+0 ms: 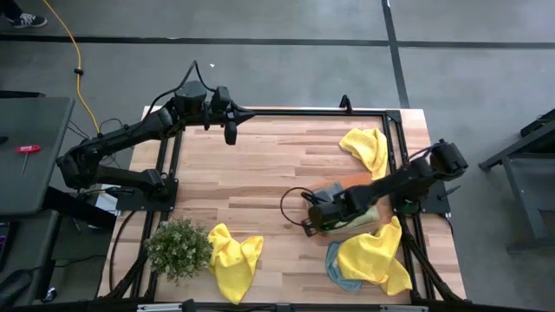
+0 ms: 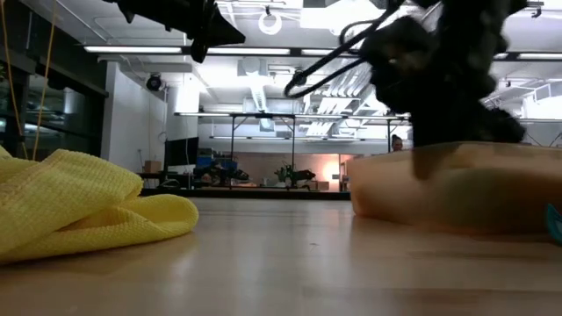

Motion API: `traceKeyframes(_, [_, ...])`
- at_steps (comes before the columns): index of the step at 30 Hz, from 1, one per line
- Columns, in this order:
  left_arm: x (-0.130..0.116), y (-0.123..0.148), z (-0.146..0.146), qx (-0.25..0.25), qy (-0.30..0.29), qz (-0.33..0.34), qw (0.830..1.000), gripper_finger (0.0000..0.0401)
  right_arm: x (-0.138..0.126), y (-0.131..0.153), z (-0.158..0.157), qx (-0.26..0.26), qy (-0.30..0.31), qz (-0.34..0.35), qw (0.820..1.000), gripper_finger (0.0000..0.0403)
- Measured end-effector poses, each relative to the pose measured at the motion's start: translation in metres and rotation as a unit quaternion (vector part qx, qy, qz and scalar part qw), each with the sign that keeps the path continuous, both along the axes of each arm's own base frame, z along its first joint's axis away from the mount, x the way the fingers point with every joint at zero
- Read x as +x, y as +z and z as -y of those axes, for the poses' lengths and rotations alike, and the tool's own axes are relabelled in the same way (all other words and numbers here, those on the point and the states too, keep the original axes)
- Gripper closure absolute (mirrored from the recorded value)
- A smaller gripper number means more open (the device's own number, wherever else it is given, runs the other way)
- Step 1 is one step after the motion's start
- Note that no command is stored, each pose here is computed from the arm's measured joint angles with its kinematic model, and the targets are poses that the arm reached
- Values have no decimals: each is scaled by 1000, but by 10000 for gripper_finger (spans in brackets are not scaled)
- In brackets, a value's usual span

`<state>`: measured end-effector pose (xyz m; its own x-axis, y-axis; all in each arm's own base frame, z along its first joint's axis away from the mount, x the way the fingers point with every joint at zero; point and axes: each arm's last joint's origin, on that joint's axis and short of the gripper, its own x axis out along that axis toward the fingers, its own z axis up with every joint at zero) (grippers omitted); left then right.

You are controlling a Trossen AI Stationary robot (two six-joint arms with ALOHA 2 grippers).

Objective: Fold microfiber towels
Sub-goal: Move the orange bin to the center of the table

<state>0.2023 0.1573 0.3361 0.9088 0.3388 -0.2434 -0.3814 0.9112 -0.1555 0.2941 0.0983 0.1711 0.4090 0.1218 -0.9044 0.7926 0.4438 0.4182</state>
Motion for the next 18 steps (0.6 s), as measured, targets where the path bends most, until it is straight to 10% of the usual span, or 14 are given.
traceKeyframes(18, [-3,1,-1,26,-2,-7,1000,401,102,-13,70,-51,46,161,985,403])
